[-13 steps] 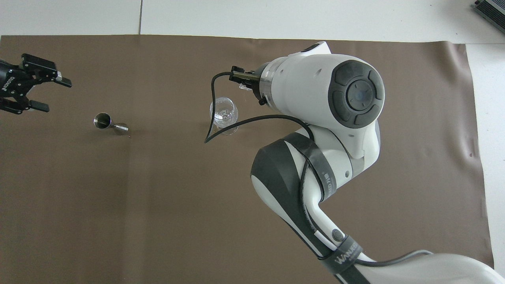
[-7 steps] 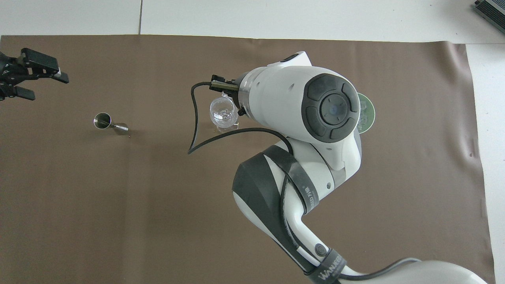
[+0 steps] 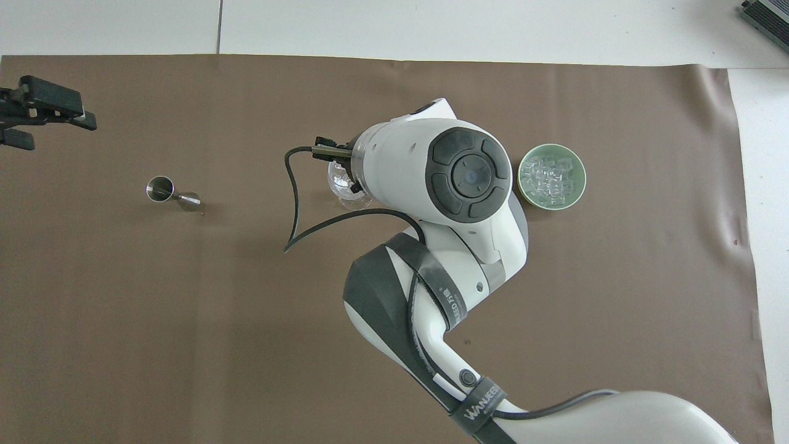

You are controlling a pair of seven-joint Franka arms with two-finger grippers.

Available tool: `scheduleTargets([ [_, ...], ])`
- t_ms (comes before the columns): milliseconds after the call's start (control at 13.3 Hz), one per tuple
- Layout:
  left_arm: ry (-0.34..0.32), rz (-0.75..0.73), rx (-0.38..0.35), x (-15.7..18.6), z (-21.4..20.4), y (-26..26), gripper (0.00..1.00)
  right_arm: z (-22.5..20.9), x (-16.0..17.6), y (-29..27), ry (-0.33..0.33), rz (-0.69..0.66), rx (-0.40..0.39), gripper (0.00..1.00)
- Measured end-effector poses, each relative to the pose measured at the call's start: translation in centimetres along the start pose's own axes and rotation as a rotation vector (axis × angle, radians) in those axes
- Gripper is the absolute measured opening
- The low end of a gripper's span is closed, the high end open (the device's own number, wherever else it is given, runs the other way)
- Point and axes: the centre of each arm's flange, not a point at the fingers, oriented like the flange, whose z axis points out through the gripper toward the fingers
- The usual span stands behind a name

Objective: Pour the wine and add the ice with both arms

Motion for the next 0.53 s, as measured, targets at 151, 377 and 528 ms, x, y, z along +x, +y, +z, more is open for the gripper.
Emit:
scheduleTargets([
  [151, 0.008, 0.053, 0.031, -1.1, -0.7, 0.5, 1.0, 0.6, -0.6, -0.3, -0.01, -0.008, -0.004, 0.26],
  [377, -0.006, 0.102, 0.063, -3.4, -1.5, 1.6, 1.0, 1.5, -0.5, 0.6, -0.015, -0.005, -0.026, 0.26],
  [528, -0.027, 0.133, 0.086, -4.8, -1.0, 3.0, 1.0, 1.9, -0.2, 1.3, -0.014, -0.004, -0.041, 0.26],
])
